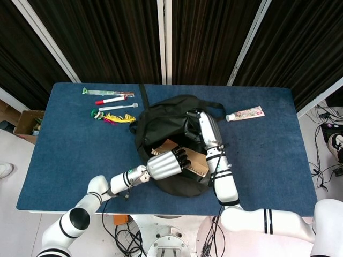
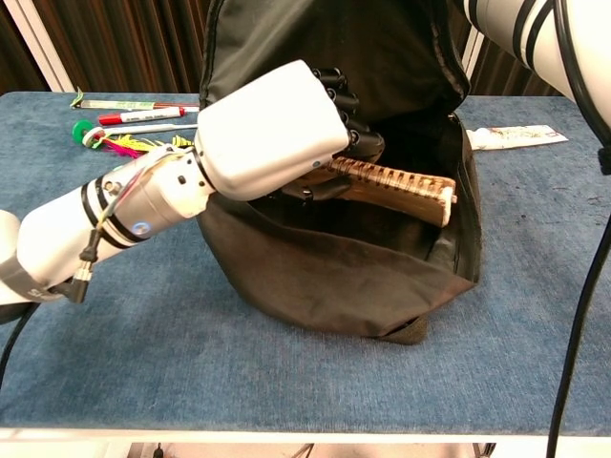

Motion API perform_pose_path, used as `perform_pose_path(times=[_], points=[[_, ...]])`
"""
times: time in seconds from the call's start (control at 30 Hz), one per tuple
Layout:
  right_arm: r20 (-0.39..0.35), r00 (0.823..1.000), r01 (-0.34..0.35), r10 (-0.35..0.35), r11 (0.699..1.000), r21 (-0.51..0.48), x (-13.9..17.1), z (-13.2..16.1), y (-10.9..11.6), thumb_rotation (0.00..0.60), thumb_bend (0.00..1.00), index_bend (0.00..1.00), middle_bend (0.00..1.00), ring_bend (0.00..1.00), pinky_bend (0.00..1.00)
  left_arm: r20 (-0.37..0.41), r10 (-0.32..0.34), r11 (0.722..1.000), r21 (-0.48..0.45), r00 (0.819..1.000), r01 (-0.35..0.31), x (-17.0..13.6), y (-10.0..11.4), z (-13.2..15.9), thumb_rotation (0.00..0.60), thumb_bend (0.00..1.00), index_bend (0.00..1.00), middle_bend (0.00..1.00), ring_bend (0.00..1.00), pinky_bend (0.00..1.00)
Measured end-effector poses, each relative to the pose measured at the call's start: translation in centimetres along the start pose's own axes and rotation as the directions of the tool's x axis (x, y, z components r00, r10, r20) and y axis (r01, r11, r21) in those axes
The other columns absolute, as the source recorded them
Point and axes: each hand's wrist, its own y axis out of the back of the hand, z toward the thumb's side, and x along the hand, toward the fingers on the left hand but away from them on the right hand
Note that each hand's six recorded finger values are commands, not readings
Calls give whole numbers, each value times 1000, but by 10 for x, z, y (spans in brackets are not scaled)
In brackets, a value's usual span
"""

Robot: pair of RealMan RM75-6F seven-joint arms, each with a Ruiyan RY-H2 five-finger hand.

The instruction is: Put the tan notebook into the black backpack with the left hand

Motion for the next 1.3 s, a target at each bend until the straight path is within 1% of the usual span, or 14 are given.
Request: perform_pose_path(times=[0.17, 0.2, 0.27, 0.4, 0.57, 0.67, 0.73, 0.8, 0.87, 0.93, 0.97, 1.13, 1.23, 1.3], points=[[-2, 1000, -3, 3, 1000, 1, 2, 0, -1, 600, 581, 721, 587, 380, 241, -42, -87, 996, 22, 995, 88, 0, -18, -8, 600, 389, 716, 688, 543, 452], [-1, 1000, -3, 3, 1000, 2, 2, 0, -1, 600, 581, 722, 587, 380, 241, -62, -105, 994, 27, 993, 107, -1, -21, -11, 600, 389, 715, 689, 543, 453], [3, 1000, -3, 3, 1000, 4, 3, -2, -1, 600, 581, 721, 587, 380, 241, -97, -121, 992, 31, 988, 124, -2, -25, -16, 600, 390, 713, 690, 543, 457], [9, 1000, -6, 6, 1000, 2, 3, -4, -2, 600, 580, 721, 587, 380, 241, -157, -162, 983, 56, 974, 173, -9, -33, -26, 600, 390, 710, 694, 544, 459], [4, 1000, -22, 22, 1000, -1, 4, -1, -8, 600, 581, 722, 587, 380, 241, -188, -214, 969, 88, 959, 233, -21, -42, -36, 600, 389, 709, 694, 544, 457], [0, 1000, -31, 31, 1000, 0, 4, 1, -14, 600, 581, 721, 586, 380, 240, -206, -254, 955, 102, 945, 279, -29, -49, -42, 600, 387, 703, 687, 544, 456], [2, 1000, -29, 29, 1000, 5, 3, 1, -16, 600, 581, 721, 585, 380, 238, -226, -283, 946, 96, 932, 310, -36, -54, -46, 600, 335, 653, 662, 537, 455], [6, 1000, -25, 25, 1000, 8, 2, 1, -18, 600, 581, 721, 583, 380, 233, -252, -292, 945, 74, 923, 319, -43, -56, -48, 600, 202, 523, 579, 500, 451], [12, 1000, -19, 19, 1000, 13, 0, -1, -19, 600, 581, 721, 582, 380, 228, -274, -287, 950, 43, 918, 310, -47, -55, -48, 600, 67, 369, 444, 418, 440], [21, 1000, -12, 11, 1000, 18, -1, -3, -19, 600, 581, 721, 580, 380, 224, -302, -270, 959, -2, 914, 283, -50, -51, -49, 600, 9, 286, 354, 352, 435], [25, 1000, -8, 7, 1000, 18, -2, -5, -18, 600, 581, 721, 580, 380, 223, -314, -260, 963, -21, 913, 268, -52, -49, -49, 600, 0, 268, 331, 336, 436], [40, 999, 17, -18, 1000, 23, -6, -10, -11, 600, 581, 721, 577, 380, 222, -363, -182, 983, -101, 914, 156, -64, -29, -53, 600, 0, 264, 325, 332, 440], [48, 998, 27, -28, 999, 27, -6, -14, -6, 600, 582, 721, 575, 380, 222, -388, -125, 988, -132, 913, 79, -75, -12, -58, 600, 0, 272, 340, 332, 457], [52, 998, 28, -30, 999, 34, -6, -17, -3, 600, 582, 721, 572, 380, 222, -404, -100, 988, -152, 909, 41, -83, -3, -60, 600, 0, 287, 363, 336, 481]])
